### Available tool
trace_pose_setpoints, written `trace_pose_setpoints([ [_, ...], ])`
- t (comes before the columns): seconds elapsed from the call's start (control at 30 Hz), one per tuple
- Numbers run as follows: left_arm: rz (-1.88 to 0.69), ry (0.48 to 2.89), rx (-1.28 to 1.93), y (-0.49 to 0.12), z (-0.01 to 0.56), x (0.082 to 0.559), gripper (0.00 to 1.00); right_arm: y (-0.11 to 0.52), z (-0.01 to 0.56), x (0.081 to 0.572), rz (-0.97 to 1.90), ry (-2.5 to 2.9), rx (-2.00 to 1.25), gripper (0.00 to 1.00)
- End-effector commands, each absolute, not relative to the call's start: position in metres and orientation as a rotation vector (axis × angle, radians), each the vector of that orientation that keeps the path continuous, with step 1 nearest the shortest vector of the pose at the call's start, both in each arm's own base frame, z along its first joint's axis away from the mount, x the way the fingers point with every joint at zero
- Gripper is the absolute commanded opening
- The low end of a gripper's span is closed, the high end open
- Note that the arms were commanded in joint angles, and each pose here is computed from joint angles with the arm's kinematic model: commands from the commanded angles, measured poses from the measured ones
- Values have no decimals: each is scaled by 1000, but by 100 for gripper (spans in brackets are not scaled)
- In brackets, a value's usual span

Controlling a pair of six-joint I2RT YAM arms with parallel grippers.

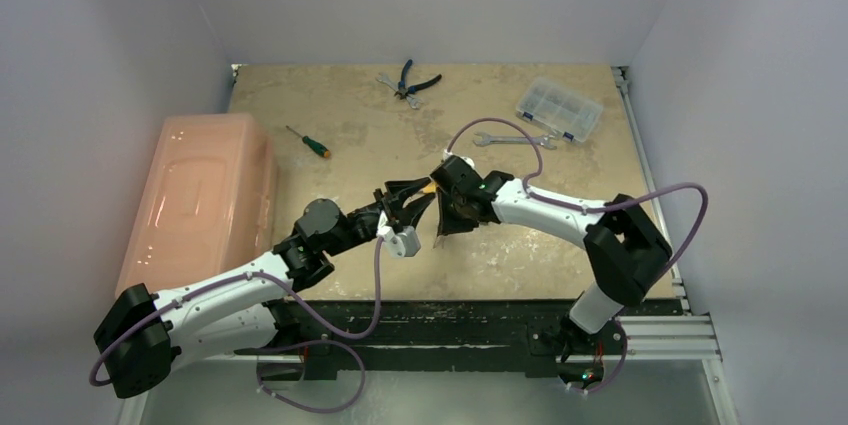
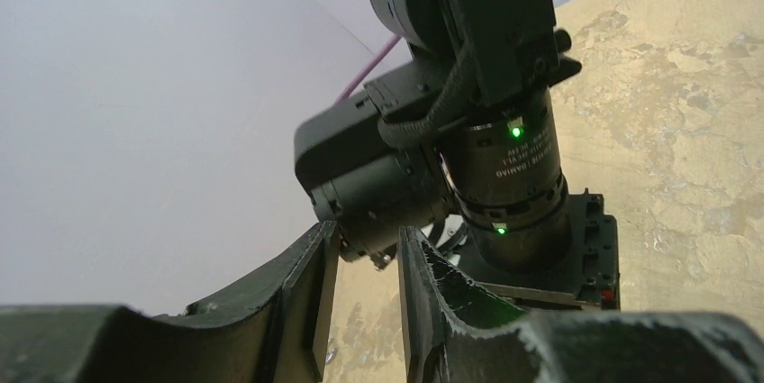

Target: Unlock with the key

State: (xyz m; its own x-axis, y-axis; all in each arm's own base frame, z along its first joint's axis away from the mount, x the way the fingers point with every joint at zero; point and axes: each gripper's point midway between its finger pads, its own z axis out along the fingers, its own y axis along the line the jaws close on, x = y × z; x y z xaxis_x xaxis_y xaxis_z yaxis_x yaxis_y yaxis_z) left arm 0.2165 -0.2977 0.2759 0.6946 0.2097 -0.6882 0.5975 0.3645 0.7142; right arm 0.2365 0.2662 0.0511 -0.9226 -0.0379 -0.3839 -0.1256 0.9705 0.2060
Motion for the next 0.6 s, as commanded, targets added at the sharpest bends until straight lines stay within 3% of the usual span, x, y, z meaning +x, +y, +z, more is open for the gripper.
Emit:
trace_pose_setpoints([
  [0.0, -314, 771, 1172, -299, 287, 211, 34, 287, 91, 245, 492, 2640, -21, 0],
  [0.57, -508, 783, 1132, -308, 297, 193, 36, 284, 164, 259, 802, 2421, 246, 0],
])
